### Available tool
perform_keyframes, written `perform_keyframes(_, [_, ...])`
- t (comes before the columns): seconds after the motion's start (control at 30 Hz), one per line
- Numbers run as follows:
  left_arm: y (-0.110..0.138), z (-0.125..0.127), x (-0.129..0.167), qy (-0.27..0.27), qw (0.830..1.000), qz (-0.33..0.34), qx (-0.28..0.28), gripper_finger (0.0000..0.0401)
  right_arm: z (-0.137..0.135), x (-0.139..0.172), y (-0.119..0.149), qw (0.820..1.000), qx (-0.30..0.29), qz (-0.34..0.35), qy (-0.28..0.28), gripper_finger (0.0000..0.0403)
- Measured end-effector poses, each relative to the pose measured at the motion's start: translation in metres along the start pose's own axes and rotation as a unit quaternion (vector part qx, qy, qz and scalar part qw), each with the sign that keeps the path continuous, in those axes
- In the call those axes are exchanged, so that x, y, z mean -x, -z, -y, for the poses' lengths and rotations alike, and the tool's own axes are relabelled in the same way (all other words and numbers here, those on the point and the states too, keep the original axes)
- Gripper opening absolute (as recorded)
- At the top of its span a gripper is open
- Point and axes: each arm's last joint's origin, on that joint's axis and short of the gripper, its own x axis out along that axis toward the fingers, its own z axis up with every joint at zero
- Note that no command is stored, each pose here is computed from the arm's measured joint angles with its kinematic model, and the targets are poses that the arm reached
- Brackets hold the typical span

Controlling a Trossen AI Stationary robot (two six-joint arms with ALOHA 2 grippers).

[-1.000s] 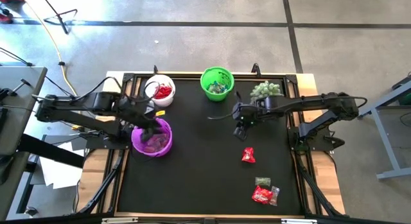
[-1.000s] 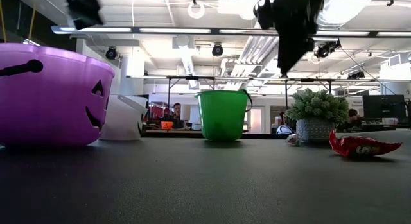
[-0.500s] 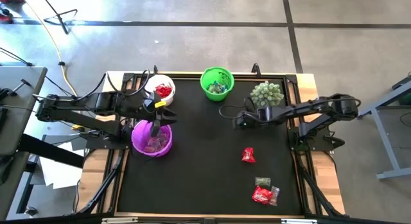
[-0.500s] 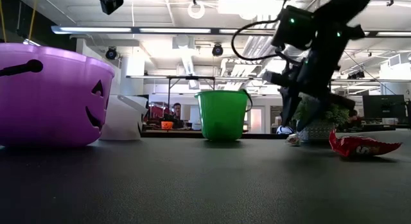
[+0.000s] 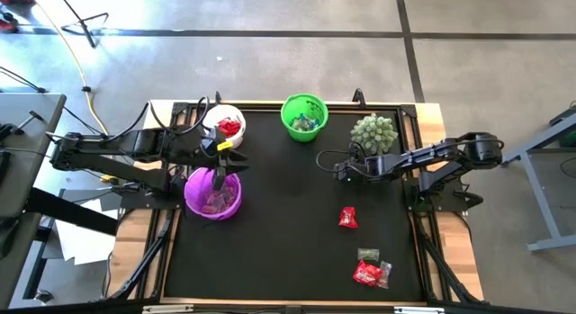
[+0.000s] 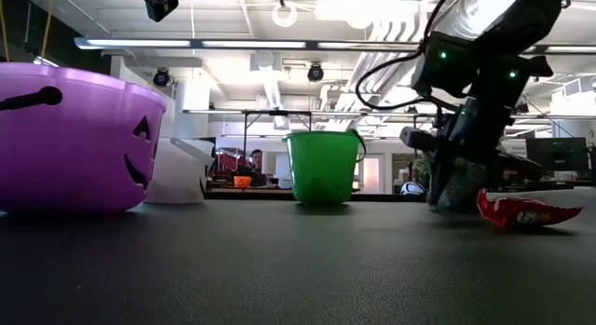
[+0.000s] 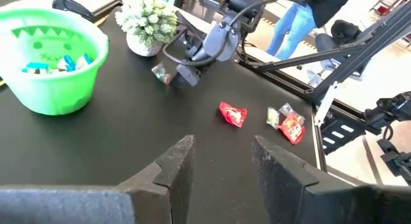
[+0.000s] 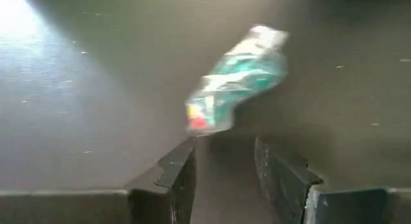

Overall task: Sort candy
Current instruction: Put the blue gummy into the violet bucket

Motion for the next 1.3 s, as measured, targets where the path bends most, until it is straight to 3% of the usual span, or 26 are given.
perform_keyframes(0.33, [0.0,0.0,0.0,0.0,1.0,0.0,0.0,0.0138,-0.027,0.013,-0.011,0.999,0.014,0.017,-0.044,0.0149])
perform_keyframes(0.87, [0.0,0.0,0.0,0.0,1.0,-0.001,-0.017,0.0138,-0.007,0.005,-0.028,0.998,0.005,0.037,0.05,0.0149])
perform_keyframes(1.3, [0.002,-0.001,0.0,-0.009,1.0,-0.006,-0.014,0.0138,-0.012,0.006,-0.027,0.999,0.001,0.005,0.031,0.0149])
